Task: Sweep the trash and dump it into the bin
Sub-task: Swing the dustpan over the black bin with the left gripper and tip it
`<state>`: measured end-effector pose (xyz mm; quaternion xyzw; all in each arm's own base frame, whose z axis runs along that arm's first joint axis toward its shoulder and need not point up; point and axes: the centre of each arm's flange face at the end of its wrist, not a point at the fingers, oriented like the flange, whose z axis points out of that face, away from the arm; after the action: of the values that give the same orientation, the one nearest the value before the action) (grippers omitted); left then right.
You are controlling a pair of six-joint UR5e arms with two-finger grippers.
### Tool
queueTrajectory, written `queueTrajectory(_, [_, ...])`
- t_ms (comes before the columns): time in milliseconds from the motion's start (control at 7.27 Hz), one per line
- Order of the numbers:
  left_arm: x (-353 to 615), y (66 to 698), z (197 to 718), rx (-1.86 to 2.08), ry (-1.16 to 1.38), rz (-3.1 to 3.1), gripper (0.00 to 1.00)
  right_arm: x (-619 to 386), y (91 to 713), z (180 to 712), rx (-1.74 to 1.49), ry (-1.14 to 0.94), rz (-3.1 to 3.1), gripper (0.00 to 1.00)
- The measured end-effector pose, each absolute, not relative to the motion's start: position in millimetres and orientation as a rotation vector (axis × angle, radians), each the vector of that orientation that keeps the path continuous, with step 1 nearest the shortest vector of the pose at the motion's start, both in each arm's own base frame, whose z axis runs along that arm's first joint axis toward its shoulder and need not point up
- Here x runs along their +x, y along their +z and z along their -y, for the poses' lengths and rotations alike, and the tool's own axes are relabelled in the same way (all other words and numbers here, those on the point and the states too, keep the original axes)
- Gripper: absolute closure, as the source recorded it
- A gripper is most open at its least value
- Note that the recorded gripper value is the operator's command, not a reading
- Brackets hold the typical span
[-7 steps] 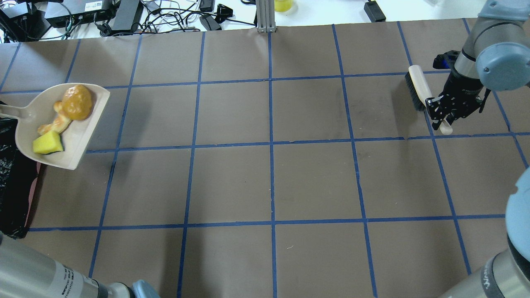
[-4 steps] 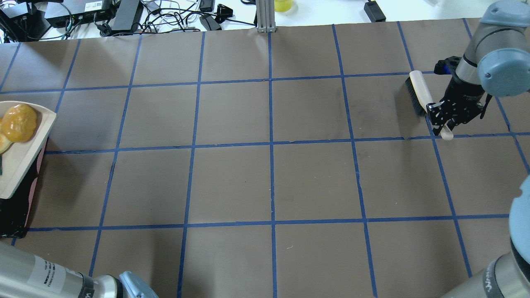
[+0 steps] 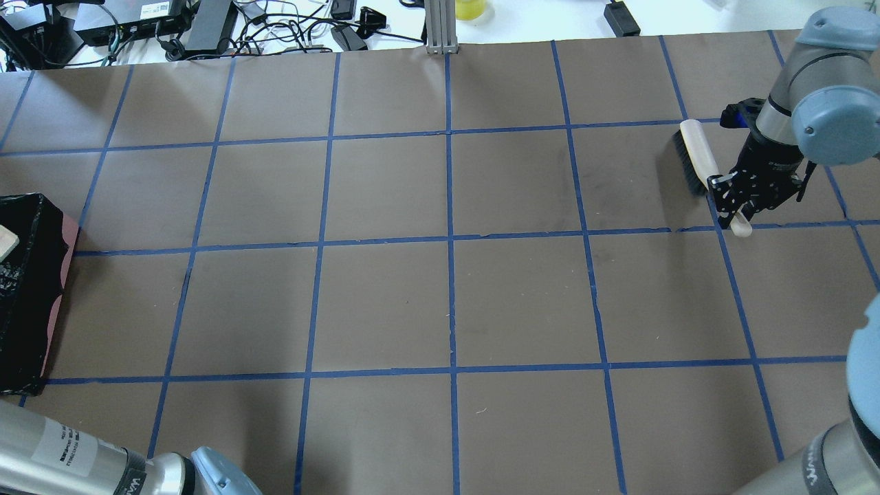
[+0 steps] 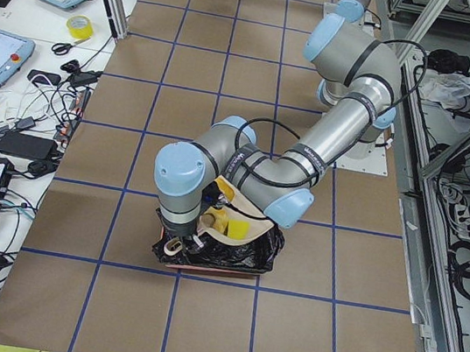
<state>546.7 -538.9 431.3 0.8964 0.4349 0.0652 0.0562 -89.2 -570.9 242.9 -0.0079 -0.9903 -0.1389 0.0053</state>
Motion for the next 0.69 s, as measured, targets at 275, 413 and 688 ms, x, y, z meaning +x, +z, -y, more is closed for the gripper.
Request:
queueTrajectory(275, [553.0, 432.4, 546.2, 2.715, 0.264, -1.18, 1.0, -89.3, 237.5, 570.9, -0.035, -0.452, 3.101, 0.73])
queueTrajectory(413, [551.8, 435.2, 550.3, 2.705, 0.29, -1.125, 1.0, -89.4, 234.7, 571.1, -0.038, -0.46, 3.101, 0.68])
queueTrajectory(688, [540.8, 442.0, 556.1, 2.679, 0.323, -1.075, 1.0, -89.9, 228.2, 572.1, -0.038, -0.477, 3.101, 0.6])
